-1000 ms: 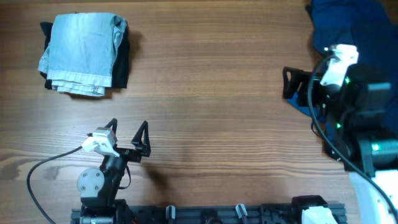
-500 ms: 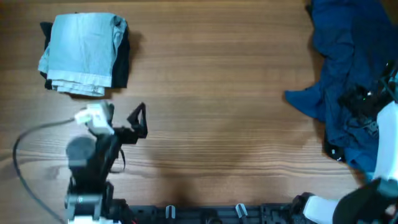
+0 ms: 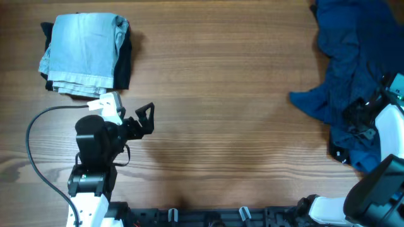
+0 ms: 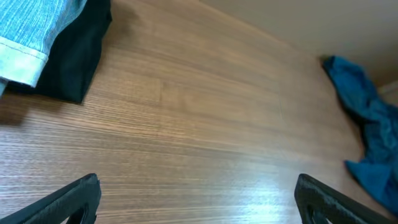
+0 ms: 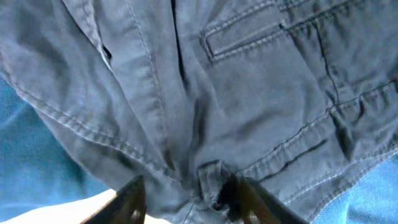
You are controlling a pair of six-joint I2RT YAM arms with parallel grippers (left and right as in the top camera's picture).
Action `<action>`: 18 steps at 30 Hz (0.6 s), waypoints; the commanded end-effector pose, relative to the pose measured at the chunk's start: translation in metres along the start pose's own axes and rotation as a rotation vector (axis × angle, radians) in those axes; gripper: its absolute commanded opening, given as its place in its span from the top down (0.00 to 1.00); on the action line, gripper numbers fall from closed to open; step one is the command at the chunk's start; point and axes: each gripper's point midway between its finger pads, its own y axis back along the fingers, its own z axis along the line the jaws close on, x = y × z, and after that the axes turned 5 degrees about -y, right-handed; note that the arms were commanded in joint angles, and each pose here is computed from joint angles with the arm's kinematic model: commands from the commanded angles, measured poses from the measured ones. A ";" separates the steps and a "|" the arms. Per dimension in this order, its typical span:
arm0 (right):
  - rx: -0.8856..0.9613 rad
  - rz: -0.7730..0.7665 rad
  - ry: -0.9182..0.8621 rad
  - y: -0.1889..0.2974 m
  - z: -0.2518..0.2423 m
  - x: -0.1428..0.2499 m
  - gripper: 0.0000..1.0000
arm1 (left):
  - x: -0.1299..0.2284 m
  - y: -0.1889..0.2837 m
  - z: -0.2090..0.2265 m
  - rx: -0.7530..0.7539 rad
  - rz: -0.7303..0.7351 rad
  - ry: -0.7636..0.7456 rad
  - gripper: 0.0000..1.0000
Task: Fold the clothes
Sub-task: 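Reach right gripper into the navy garment pile and grasp its waistband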
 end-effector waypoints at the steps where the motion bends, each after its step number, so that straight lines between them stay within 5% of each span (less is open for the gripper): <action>1: 0.007 0.032 -0.001 -0.017 -0.004 0.013 0.71 | -0.012 -0.001 -0.008 0.028 -0.020 0.062 0.00; 3: 0.008 0.027 -0.007 -0.025 -0.005 0.016 0.87 | -0.008 -0.005 -0.005 0.022 -0.002 0.068 0.05; 4: 0.008 0.023 -0.017 -0.025 -0.005 0.015 0.96 | -0.005 -0.008 -0.003 0.017 0.013 0.074 0.16; 8: -0.011 0.004 -0.010 -0.011 0.000 0.005 0.96 | -0.011 -0.021 -0.001 0.023 -0.007 0.154 0.79; 10: -0.075 -0.013 0.025 0.015 0.014 -0.007 0.96 | -0.018 -0.022 -0.002 0.035 -0.034 0.168 0.94; 18: -0.670 -0.344 0.511 0.227 0.117 -0.015 0.95 | -0.025 -0.022 -0.003 0.043 -0.060 0.281 0.96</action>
